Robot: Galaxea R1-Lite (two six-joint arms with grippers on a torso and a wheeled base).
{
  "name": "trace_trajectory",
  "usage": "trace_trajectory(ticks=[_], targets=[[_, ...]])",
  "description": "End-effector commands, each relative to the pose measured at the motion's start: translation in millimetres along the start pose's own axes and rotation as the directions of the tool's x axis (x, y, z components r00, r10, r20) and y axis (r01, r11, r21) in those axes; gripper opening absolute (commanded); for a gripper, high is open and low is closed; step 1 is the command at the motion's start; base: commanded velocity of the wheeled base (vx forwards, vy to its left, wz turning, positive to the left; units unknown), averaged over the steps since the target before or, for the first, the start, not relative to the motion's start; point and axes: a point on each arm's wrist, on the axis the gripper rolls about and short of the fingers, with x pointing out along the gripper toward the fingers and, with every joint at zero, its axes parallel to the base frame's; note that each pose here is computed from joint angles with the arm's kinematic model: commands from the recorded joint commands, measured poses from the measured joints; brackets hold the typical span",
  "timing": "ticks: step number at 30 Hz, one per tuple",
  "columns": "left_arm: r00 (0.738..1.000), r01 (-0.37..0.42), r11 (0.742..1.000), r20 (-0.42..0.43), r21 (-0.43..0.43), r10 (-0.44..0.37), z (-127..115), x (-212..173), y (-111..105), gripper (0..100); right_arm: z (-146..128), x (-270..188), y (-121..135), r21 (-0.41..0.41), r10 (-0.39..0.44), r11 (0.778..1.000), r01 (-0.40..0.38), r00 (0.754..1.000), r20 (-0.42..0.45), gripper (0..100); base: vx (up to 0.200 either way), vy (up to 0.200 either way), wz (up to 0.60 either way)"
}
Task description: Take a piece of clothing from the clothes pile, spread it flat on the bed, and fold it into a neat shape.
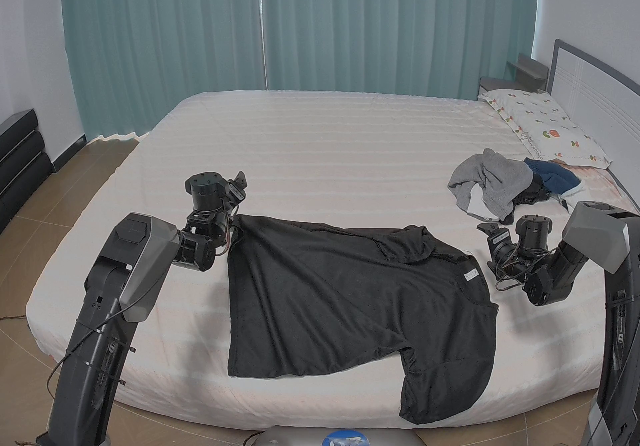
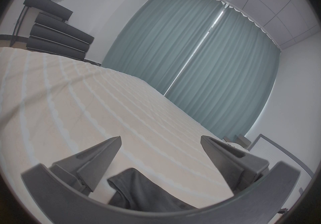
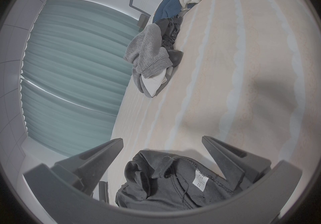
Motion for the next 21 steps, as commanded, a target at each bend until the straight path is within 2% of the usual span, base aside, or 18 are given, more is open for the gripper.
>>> trace_trajectory(ticks=[1, 5, 8, 10, 12, 14, 16, 19, 21], targets=[[0.999, -0.042, 0.999, -0.033, 0.006, 0.042, 0.5, -6.4, 8.2, 100, 0.2, -0.7, 0.2, 0.0, -0.001, 1.0, 0.001, 1.0, -0.002, 100, 0.0, 0.0, 0.0], [0.992, -0.08, 0.995, -0.097, -0.057, 0.075, 18.3, -32.3, 7.4, 100, 2.2, -10.9, 1.7, 0.004, -0.009, 1.0, 0.009, 1.0, -0.014, 100, 0.0, 0.0, 0.0], [0.987, -0.074, 0.993, -0.151, -0.088, 0.06, 29.2, -49.8, 3.9, 100, 5.0, -19.4, 9.0, 0.004, 0.001, 1.0, -0.001, 1.0, -0.01, 100, 0.0, 0.0, 0.0], [0.971, -0.077, 0.99, -0.234, -0.121, 0.047, 39.9, -78.3, 2.9, 100, 9.9, -33.4, 20.3, -0.001, 0.018, 1.0, -0.018, 1.0, -0.003, 100, 0.0, 0.0, 0.0], [0.958, -0.094, 0.986, -0.281, -0.139, 0.052, 45.3, -101.2, 5.3, 100, 10.4, -44.3, 24.5, -0.011, 0.015, 1.0, -0.016, 1.0, -0.012, 100, 0.0, 0.0, 0.0], [0.952, -0.095, 0.984, -0.302, -0.147, 0.047, 48.7, -114.5, 6.0, 100, 10.5, -50.4, 27.8, -0.028, 0.023, 0.999, -0.024, 0.999, -0.025, 100, 0.0, 0.0, 0.0], [0.94, -0.092, 0.981, -0.34, -0.171, 0.029, 55.0, -144.3, 9.2, 100, 10.2, -60.8, 34.7, -0.092, 0.044, 0.995, -0.049, 0.997, -0.063, 100, 0.0, 0.0, 0.0], [0.93, -0.108, 0.973, -0.366, -0.202, 0.027, 58.5, -173.4, 11.4, 100, -0.9, -65.1, 40.5, -0.132, 0.039, 0.99, -0.052, 0.994, -0.099, 100, 0.0, 0.0, 0.0], [0.914, -0.121, 0.968, -0.405, -0.222, 0.021, 53.3, -197.3, 7.6, 100, -7.7, -68.7, 43.7, -0.15, 0.02, 0.988, -0.039, 0.992, -0.125, 100, 0.0, 0.0, 0.0]])
